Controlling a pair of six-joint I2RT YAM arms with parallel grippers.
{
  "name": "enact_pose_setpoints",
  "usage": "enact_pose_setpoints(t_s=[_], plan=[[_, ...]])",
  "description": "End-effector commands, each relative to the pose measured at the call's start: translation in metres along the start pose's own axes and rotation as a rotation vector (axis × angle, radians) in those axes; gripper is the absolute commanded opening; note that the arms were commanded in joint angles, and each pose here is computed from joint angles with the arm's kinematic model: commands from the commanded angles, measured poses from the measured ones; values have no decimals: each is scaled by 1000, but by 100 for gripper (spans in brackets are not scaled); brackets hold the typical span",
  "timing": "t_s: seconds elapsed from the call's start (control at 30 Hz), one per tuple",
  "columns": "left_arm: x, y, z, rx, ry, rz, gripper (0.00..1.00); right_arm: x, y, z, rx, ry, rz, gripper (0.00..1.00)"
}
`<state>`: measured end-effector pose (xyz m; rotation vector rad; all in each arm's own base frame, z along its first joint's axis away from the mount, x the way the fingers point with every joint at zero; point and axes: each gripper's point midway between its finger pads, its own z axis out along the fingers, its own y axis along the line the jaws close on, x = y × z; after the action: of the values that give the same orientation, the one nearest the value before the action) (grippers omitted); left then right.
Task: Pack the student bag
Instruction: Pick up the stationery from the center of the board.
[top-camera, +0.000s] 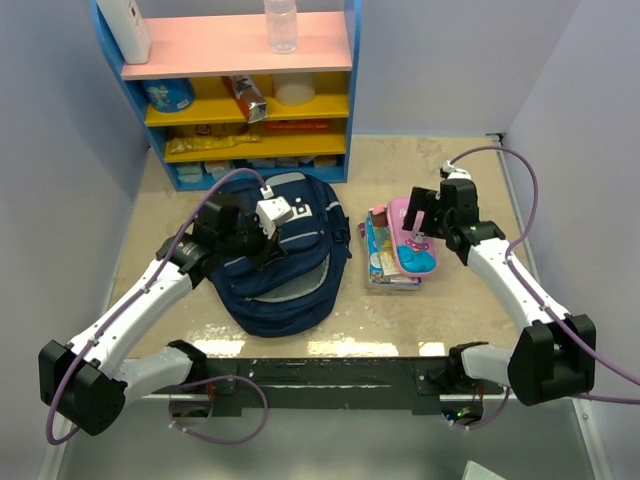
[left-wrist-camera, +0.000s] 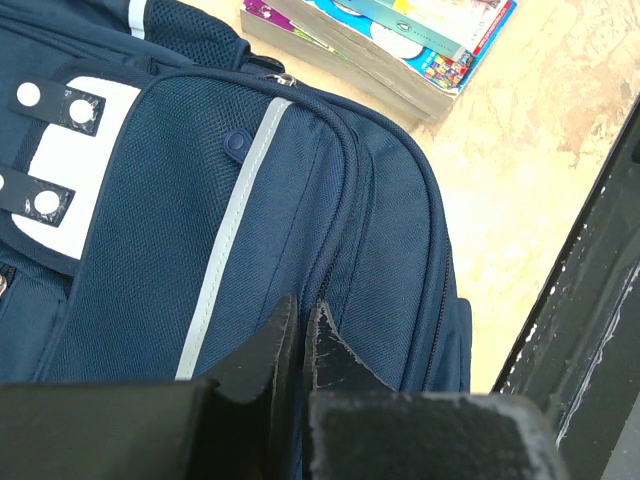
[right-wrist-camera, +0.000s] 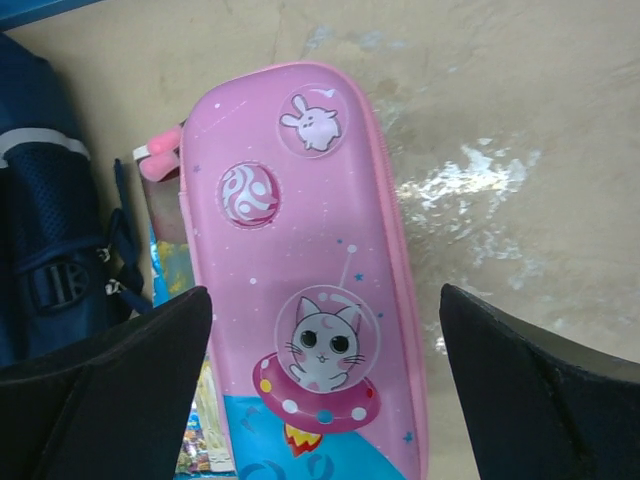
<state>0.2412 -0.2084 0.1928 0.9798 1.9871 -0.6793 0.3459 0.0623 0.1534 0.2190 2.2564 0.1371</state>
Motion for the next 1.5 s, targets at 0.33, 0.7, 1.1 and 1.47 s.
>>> enact_pose_setpoints(t_s=[0.33, 0.7, 1.1, 1.47], plan=[[-40, -11, -12, 51, -128, 26, 0, 36, 4, 31, -118, 60, 170, 99], [-41, -13, -11, 63, -131, 22, 0, 64, -2, 40, -110, 103, 233, 97], [-39, -11, -10, 55, -122, 23, 0, 55, -9, 30, -95, 53, 285, 1], [-39, -11, -11, 53, -125, 25, 0, 7, 12, -1, -191, -36, 279, 4]])
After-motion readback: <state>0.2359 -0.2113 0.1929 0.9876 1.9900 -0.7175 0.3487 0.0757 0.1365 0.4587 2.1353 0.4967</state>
